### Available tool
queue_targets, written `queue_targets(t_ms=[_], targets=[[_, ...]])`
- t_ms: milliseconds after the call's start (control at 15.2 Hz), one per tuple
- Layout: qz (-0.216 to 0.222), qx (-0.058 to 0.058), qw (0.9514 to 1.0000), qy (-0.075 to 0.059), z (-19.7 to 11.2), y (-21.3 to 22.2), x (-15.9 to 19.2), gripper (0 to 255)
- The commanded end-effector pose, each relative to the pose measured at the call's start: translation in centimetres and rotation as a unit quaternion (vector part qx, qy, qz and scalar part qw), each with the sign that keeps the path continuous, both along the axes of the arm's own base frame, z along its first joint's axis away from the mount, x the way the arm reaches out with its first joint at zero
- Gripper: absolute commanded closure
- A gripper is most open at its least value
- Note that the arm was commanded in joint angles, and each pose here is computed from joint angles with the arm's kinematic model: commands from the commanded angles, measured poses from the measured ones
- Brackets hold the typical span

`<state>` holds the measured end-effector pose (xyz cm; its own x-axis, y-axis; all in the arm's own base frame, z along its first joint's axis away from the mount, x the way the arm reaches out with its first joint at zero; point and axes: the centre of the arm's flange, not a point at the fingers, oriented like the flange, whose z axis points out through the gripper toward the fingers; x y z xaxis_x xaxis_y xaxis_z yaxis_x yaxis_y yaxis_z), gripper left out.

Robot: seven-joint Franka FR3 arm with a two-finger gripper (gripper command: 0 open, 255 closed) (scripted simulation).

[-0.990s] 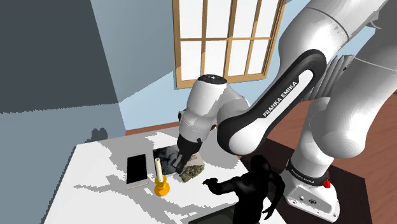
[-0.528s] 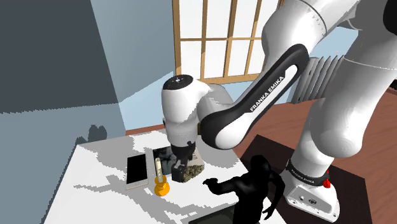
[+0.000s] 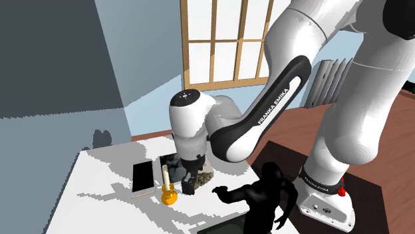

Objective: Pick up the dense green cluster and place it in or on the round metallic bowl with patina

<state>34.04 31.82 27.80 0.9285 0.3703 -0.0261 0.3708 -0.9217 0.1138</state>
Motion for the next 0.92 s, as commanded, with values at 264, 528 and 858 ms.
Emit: queue_targets(t_ms=[264,528,858], targets=[[0.0,0.0,1.0,0.0,-0.07,0.0,0.02,255],[0.0,0.0,1.0,0.0,-0.07,0.0,0.02,255],[0.0,0.0,1.0,0.0,-0.07,0.0,0.01,255]])
